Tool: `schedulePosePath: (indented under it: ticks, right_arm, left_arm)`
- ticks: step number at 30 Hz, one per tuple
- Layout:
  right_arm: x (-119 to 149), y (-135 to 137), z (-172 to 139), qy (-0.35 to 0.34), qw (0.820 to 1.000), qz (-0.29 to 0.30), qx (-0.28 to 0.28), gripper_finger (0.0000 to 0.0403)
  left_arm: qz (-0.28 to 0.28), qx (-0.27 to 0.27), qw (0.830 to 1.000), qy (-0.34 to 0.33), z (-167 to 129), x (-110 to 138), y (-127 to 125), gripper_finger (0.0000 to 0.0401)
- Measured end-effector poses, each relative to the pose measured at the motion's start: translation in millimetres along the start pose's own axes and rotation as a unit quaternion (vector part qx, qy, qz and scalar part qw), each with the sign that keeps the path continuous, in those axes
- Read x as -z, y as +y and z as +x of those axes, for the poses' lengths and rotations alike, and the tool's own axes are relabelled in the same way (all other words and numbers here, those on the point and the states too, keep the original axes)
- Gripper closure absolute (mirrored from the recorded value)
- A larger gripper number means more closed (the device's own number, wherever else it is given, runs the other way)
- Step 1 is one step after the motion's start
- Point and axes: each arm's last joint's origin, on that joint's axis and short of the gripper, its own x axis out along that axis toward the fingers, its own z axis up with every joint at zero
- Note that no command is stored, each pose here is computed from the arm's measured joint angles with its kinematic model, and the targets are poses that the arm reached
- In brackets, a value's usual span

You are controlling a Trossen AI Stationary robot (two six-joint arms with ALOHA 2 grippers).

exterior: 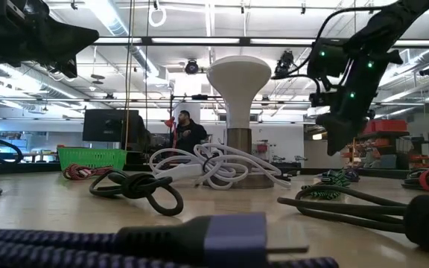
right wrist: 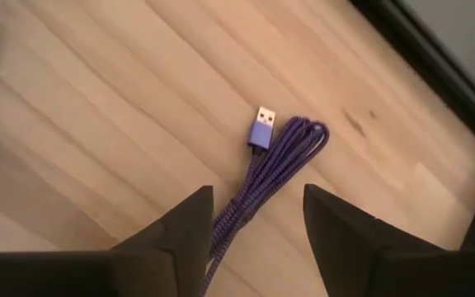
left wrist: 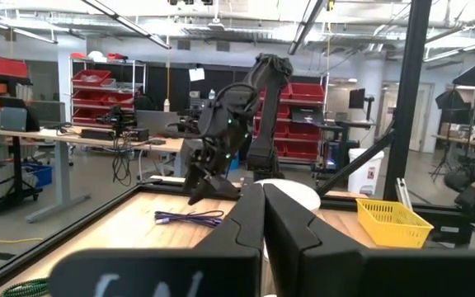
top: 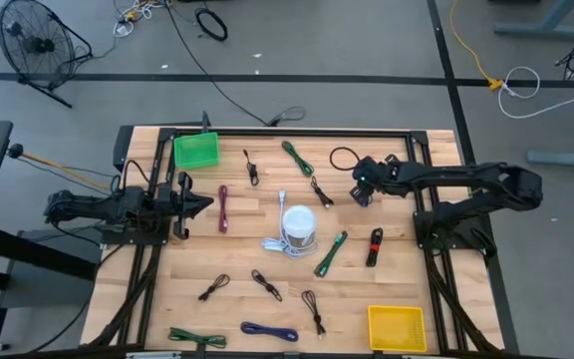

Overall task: Pick & Place USB Port
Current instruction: Put the blue black charger cable into the yellow basket

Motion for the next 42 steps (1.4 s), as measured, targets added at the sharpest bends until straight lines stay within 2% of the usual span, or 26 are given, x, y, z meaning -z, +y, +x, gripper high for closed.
schedulePosePath:
  ticks: [13,20,31,37,42]
  right_arm:
    - [2,3,8,0.011,0.999,0.045,0.005,0.0141]
    - [3,3,9,0.013,0.998,0.064,0.001,0.0123]
    - [33,6,30,0.008,0.996,0.08,-0.049,0.013]
    - [47,5,37,0.009,0.994,0.1,-0.052,0.014]
    - [49,5,38,0.017,0.99,0.122,-0.062,0.0179]
  left_arm:
    - [0.0,0.0,1.0,0.0,0,0,0,0.0394]
    - [0.0,0.0,1.0,0.0,0,0,0,0.0394]
    - [0.0,0.0,1.0,0.0,0,0,0,0.0394]
    - [0.0,0.0,1.0,0.0,0,0,0,0.0394]
    - [0.0,0.0,1.0,0.0,0,0,0,0.0394]
